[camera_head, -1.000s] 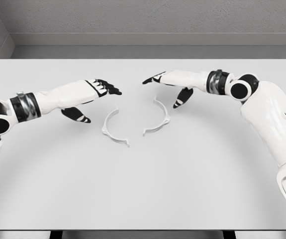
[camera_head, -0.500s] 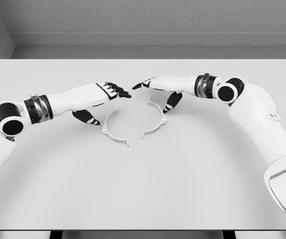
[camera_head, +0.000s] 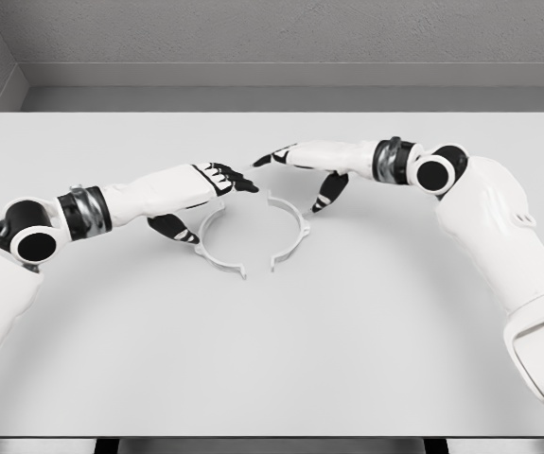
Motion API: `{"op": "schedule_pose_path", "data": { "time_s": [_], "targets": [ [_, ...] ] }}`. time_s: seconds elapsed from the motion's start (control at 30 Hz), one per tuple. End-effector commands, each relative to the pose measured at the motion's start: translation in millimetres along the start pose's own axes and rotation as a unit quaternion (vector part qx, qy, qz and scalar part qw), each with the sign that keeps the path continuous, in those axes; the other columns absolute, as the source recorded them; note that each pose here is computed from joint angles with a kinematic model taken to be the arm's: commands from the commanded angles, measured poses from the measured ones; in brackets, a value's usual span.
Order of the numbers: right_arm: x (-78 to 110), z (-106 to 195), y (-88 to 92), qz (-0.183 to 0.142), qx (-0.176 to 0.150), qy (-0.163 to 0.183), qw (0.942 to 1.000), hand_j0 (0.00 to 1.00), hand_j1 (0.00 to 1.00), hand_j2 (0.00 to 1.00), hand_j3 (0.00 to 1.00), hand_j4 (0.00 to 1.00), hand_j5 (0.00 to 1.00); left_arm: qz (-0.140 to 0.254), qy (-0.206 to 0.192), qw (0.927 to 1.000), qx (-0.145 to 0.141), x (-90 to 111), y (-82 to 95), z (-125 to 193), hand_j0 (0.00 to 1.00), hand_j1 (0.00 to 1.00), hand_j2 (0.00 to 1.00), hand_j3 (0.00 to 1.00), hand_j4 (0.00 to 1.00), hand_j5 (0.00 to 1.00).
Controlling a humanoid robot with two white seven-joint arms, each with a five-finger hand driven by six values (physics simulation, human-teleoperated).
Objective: Assemble PVC drainage pipe clamps
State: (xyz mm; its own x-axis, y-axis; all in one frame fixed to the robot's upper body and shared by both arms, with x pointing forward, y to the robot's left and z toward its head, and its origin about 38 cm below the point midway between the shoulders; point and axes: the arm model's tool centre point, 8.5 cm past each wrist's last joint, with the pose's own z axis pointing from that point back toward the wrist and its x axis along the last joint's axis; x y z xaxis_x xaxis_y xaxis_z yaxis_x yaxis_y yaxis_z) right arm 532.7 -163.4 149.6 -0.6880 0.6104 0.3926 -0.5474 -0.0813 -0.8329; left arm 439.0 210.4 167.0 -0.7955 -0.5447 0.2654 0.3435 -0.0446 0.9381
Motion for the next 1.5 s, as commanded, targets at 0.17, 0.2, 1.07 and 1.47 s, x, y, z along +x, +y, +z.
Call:
{"op": "schedule_pose_path", "data": {
  "time_s": [0.17, 0.2, 1.07, 1.47],
  "targets": [
    [-28.5, 37.6, -5.9, -0.012, -0.022, 0.035, 0.9991, 1.00, 1.00, 1.00, 1.00, 1.00, 1.00, 0.007, 0.032, 0.9994, -0.006, -21.7, 1.1, 10.9, 1.00, 1.00, 1.00, 1.00, 1.00, 1.00],
    [-28.5, 37.6, -5.9, -0.012, -0.022, 0.035, 0.9991, 1.00, 1.00, 1.00, 1.00, 1.00, 1.00, 0.015, 0.045, 0.9988, -0.014, -30.8, -3.4, 11.8, 1.00, 1.00, 1.00, 1.00, 1.00, 1.00],
    [-35.6, 60.7, -19.9, -0.010, -0.054, 0.042, 0.9976, 1.00, 1.00, 1.00, 1.00, 1.00, 1.00, 0.023, 0.030, 0.9991, -0.018, -21.9, -12.5, -4.0, 1.00, 1.00, 1.00, 1.00, 1.00, 1.00],
    [-23.4, 43.5, -6.6, -0.015, -0.048, 0.022, 0.9985, 1.00, 1.00, 1.00, 1.00, 1.00, 1.00, 0.015, 0.031, 0.9992, -0.019, -19.3, -12.2, -10.5, 1.00, 1.00, 1.00, 1.00, 1.00, 1.00]
  ]
}}
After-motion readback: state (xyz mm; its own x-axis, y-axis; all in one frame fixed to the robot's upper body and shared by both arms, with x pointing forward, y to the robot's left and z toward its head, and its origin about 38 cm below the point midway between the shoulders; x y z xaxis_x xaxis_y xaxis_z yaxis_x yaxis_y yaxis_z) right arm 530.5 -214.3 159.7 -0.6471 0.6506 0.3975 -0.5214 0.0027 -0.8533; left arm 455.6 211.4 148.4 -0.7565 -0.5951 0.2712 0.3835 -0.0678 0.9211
